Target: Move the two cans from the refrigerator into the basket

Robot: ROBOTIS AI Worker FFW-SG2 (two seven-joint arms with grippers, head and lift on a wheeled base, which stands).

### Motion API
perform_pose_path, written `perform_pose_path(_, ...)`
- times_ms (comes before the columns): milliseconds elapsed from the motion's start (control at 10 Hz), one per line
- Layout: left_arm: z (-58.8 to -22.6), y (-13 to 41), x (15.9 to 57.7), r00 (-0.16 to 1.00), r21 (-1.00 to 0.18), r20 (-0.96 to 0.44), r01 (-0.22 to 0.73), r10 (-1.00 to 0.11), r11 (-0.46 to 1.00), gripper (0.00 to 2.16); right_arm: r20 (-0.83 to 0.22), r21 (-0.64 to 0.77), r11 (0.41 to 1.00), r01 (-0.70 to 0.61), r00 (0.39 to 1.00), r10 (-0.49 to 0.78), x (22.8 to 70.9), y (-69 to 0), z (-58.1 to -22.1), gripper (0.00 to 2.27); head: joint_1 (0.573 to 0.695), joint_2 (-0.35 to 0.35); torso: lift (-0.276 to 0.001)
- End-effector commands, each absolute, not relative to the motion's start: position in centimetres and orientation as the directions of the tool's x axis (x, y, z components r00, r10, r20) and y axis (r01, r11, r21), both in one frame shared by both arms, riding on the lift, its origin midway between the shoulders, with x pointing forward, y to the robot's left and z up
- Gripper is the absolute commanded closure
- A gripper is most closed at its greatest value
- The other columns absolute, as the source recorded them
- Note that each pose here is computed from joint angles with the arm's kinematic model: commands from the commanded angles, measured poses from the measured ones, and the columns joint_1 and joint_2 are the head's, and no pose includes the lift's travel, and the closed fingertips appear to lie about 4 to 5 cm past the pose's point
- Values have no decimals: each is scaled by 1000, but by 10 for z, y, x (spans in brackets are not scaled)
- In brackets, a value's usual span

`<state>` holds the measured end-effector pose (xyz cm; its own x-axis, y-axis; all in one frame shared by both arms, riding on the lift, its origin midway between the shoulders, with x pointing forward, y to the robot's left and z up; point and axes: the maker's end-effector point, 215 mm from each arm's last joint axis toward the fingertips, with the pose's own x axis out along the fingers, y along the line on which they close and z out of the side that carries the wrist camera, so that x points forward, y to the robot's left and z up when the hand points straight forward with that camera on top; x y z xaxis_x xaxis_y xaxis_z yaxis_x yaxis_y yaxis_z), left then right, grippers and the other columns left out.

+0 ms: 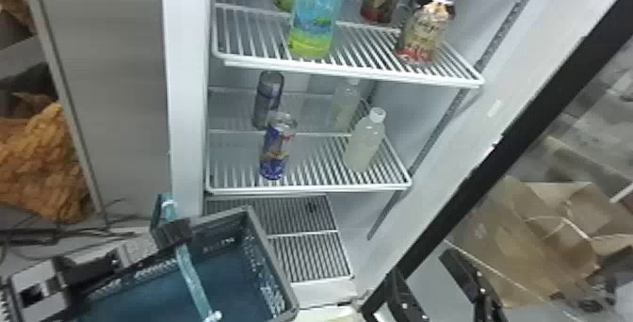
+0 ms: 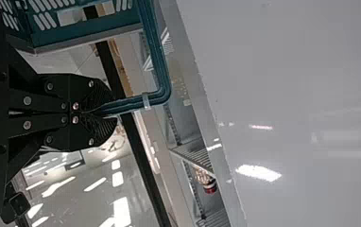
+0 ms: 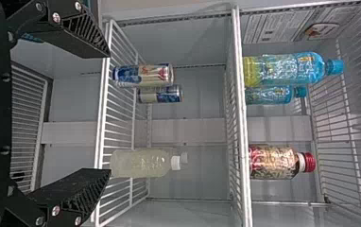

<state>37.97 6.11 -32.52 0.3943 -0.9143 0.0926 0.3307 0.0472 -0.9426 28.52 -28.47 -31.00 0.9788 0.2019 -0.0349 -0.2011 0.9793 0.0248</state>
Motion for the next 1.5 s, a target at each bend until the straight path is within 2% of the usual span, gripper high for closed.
perform_pose_path(0,-326,61,379,394,-943,93,329,-914,45,1210,-34,25,979,-200,979,201,286,-285,-311,182,695,-350,-219)
perform_pose_path(600,-327,61,377,393,-945,91,323,-915,45,1210,-29,38,980,-197,980,198,290,-286,-313,182,695,-350,-219)
perform_pose_path(1000,-327,62,378,395,-945,91,323,-914,46,1210,-22,-1,976,-218,976,218,313,-280,-308,177,695,-350,-219)
perform_pose_path(1400,-327,61,377,393,-945,91,323,-915,45,1210,-58,27,973,-231,971,232,336,-271,-325,174,695,-335,-219)
